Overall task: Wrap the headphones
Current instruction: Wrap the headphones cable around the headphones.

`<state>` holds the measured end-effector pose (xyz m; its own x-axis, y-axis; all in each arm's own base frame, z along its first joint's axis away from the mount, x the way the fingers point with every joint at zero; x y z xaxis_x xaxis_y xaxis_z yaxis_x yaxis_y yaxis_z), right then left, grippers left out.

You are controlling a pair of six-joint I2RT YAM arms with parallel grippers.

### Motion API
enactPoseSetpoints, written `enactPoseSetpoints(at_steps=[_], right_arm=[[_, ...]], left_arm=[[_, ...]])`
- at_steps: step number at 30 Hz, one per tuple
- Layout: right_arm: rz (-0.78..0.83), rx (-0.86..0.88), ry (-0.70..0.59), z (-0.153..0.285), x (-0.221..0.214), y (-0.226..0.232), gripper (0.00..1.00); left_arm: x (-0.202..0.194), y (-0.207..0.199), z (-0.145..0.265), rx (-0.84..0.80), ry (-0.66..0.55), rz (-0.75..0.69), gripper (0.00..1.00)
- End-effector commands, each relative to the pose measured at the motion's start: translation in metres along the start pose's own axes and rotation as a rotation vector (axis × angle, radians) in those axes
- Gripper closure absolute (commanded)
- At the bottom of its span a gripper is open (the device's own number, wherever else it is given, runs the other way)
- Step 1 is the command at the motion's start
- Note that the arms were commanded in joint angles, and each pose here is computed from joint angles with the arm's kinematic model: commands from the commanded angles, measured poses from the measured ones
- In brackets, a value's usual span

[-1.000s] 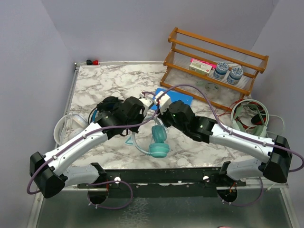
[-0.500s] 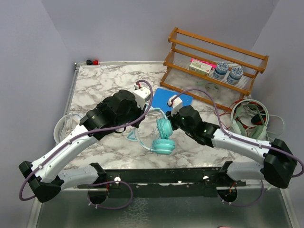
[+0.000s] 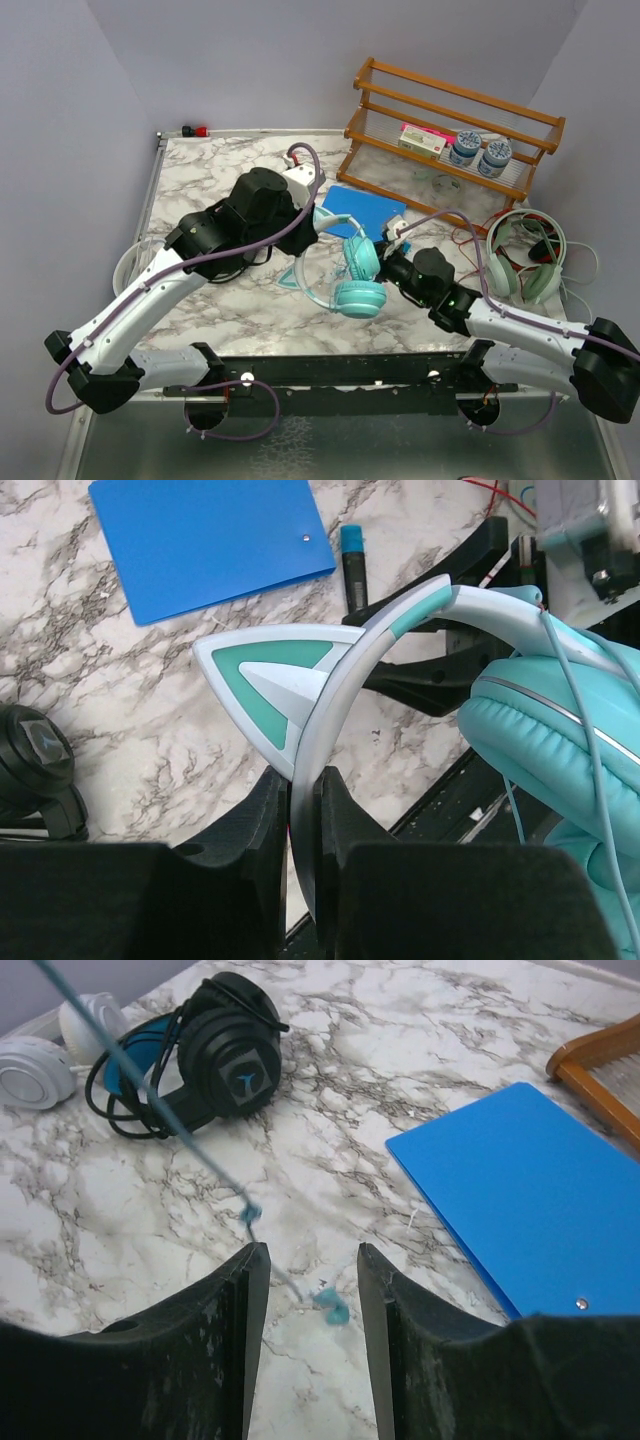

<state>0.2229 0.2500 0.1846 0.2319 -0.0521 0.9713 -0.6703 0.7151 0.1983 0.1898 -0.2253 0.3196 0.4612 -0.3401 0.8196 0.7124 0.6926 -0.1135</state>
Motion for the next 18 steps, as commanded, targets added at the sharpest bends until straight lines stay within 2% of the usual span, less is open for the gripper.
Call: enactPoseSetpoints(at_steps=[1, 7, 11, 18], right_arm=[[-0.007, 0.078, -0.102, -0.002, 0.014, 0.01, 0.51], [0.031, 0.091, -0.155, -0.005, 0.016, 0.01, 0.51], [0.03, 0.102, -0.169, -0.006, 0.015, 0.011, 0.59], [-0.004, 0.163, -0.146, 0.0, 0.003, 0.019, 0.59]], left_arm=[[0.029, -0.014, 0.013, -0.078, -0.056, 0.072, 1.0], [0.048, -0.014, 0.017, -0.078, -0.05, 0.098, 1.0], [0.062, -0.011, 0.02, -0.058, -0.067, 0.114, 1.0], [0.089, -0.008, 0.026, -0.055, -0.117, 0.144, 1.0]])
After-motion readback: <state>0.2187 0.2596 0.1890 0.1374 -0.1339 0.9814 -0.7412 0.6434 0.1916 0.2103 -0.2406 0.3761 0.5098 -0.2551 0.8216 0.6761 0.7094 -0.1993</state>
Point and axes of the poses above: each gripper's point midway between its finger pads, its own z axis back along the fingers, its own y axis along the line the jaws close on, x = y × z, the point moved 3 cm from there along z, back along the fingers, and after that the axes turned 6 degrees about -z, right-handed, at the moved point
